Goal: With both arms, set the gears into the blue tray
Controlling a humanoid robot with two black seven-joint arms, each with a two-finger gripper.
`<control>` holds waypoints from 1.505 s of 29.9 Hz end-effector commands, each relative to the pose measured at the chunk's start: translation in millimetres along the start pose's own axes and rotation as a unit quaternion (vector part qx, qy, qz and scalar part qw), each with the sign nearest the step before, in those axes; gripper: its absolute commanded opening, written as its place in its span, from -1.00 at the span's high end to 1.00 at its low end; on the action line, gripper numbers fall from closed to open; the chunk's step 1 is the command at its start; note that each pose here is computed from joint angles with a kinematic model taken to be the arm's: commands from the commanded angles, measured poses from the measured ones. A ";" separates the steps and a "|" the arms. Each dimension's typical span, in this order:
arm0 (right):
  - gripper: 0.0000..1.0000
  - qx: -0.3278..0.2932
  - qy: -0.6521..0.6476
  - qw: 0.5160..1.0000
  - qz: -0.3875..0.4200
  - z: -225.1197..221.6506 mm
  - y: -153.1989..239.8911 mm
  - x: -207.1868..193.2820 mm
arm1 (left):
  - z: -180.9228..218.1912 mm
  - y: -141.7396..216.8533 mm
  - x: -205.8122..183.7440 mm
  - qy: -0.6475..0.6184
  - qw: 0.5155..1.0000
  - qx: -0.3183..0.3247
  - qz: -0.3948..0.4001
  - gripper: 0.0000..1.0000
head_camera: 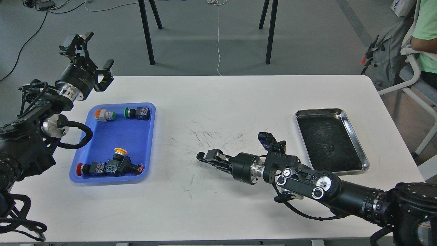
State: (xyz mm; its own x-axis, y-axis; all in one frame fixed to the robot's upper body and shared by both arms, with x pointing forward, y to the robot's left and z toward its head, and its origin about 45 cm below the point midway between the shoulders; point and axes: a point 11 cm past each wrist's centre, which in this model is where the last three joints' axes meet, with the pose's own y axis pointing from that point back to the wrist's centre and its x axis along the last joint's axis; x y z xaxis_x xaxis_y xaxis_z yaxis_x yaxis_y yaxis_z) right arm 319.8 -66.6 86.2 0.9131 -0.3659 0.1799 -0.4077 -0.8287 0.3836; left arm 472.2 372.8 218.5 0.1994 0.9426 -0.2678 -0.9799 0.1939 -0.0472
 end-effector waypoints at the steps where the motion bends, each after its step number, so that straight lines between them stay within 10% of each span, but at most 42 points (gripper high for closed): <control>1: 0.34 -0.003 -0.001 1.000 0.001 1.9 1.2 0.3 | 0.9 0.5 1.3 -0.001 1.000 0.000 0.001 -1.00; 13: -0.55 -0.002 -0.006 1.000 -0.006 0.8 2.4 0.8 | 0.1 1.0 1.6 -0.001 1.000 0.001 0.001 -1.00; 34: -0.74 0.105 -0.088 0.978 0.160 -75.6 41.2 131.7 | -4.2 1.8 -0.5 -0.009 1.000 0.009 -0.005 -1.00; 45: -0.80 0.124 -0.119 0.942 0.288 -70.3 134.9 215.7 | -16.2 1.4 -16.8 -0.082 0.993 0.056 -0.061 -1.00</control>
State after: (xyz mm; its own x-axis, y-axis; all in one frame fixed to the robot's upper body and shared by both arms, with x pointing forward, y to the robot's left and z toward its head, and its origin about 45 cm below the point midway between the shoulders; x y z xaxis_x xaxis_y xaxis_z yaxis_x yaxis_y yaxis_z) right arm 455.0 -195.1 230.5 0.5895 -0.8036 0.0822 -0.8077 -0.5853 0.0704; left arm 468.8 360.3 208.5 0.2765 0.9491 -0.1511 -0.9591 0.2824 0.0186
